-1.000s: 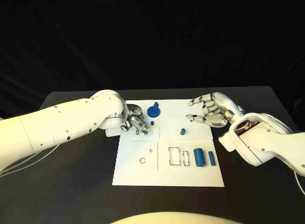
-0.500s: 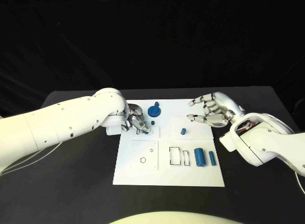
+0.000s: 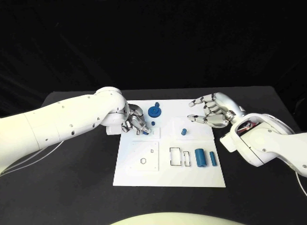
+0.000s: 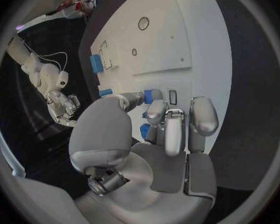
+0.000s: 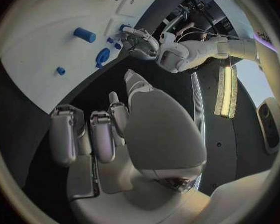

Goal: Assemble the parts on the task board

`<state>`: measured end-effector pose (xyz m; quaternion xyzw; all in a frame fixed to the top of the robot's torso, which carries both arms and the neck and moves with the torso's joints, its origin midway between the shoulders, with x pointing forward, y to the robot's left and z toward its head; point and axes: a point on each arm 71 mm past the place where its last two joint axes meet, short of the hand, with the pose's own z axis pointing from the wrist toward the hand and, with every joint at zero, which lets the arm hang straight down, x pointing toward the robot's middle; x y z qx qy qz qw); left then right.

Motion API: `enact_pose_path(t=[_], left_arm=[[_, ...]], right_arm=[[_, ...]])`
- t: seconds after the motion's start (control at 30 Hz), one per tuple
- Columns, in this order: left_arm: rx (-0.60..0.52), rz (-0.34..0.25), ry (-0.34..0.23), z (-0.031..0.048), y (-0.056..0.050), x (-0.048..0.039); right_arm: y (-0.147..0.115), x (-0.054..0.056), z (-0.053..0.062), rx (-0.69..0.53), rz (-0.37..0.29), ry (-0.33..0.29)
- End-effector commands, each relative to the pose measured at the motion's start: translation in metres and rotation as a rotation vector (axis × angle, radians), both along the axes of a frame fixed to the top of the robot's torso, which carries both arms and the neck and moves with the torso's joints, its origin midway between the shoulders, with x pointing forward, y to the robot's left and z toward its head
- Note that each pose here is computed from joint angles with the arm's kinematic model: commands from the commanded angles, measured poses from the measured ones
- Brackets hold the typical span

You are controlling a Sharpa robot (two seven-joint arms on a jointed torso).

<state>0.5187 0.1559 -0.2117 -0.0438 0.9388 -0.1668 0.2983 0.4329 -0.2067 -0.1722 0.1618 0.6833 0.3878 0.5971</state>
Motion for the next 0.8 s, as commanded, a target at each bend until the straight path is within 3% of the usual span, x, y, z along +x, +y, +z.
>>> enact_pose_path(t=[0.03,0.8], left_arm=[[-0.003,-0.023,0.035,0.0012,-0.004,-0.0016],[0.044,-0.036,0.028,0.0028,-0.009,0.0092]], right_arm=[[0.001,0.0,-0.001,-0.004,0.014,0.004],[0.002,-0.001,-0.001,-0.003,0.015,0.004]])
